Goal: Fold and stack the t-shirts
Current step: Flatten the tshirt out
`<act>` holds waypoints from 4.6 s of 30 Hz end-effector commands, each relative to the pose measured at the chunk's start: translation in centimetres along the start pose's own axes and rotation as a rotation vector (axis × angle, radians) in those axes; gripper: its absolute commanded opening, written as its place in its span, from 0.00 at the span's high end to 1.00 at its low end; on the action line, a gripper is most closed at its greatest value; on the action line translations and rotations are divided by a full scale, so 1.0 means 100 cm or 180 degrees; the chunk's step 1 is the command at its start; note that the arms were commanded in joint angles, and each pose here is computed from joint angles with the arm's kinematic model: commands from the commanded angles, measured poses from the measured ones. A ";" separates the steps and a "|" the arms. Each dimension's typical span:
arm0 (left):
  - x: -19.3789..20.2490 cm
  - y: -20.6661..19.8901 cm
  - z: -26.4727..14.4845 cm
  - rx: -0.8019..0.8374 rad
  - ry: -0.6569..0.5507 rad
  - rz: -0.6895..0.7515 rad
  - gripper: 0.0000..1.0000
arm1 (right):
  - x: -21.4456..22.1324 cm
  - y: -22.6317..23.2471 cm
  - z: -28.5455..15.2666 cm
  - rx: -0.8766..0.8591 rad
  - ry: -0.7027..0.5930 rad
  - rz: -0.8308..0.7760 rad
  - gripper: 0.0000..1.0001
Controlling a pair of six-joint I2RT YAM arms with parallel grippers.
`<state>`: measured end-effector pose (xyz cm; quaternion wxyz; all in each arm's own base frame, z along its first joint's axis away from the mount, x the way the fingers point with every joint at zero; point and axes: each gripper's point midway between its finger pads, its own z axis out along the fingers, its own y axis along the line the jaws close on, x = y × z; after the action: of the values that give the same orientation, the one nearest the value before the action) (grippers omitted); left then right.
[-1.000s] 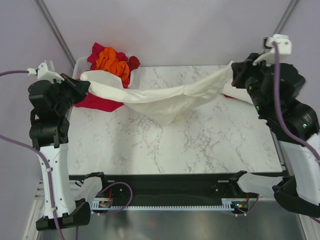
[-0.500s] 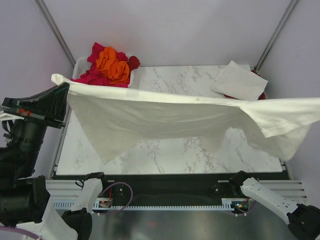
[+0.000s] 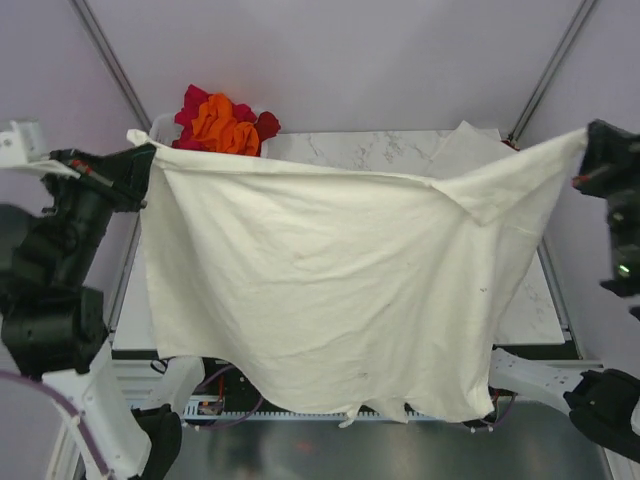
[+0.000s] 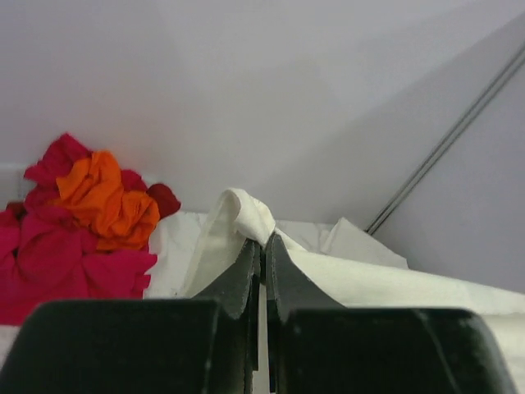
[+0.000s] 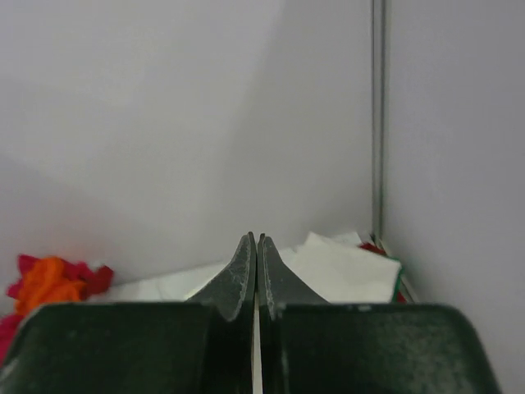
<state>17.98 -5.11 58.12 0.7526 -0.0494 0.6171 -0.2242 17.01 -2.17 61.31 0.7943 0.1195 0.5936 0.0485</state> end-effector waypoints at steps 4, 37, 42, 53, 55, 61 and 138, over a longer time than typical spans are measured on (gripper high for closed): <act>0.164 0.141 0.113 -0.0952 0.1358 -0.0533 0.98 | 0.149 0.016 0.106 0.1215 0.0876 -0.1354 1.00; 0.425 0.171 0.059 -0.1303 0.3102 -0.0635 0.22 | 0.551 0.019 0.066 -0.0067 0.3592 0.0522 0.02; 0.452 0.167 0.052 -0.1338 0.3276 -0.0847 0.24 | 0.593 0.012 0.032 -0.0097 0.3903 0.0768 0.02; 0.462 0.153 0.035 -0.1227 0.3391 -0.0841 0.26 | 0.606 -0.103 -0.025 0.1246 0.3957 0.1008 0.02; 0.451 0.148 0.035 -0.1110 0.3324 -0.0781 0.26 | 0.601 -0.099 -0.021 0.1169 0.3964 0.0998 0.02; 0.409 0.127 0.017 -0.0794 0.3116 -0.0632 0.26 | 0.559 -0.064 0.019 0.0660 0.3778 0.0898 0.03; 0.342 0.134 -0.041 -0.1018 0.2141 -0.0341 0.34 | 0.646 0.122 0.248 -0.0426 0.3370 0.1244 1.00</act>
<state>22.14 -6.23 20.47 0.4633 -0.1146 0.8624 -0.1687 58.14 15.73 6.72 0.3351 0.1681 0.9046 0.2029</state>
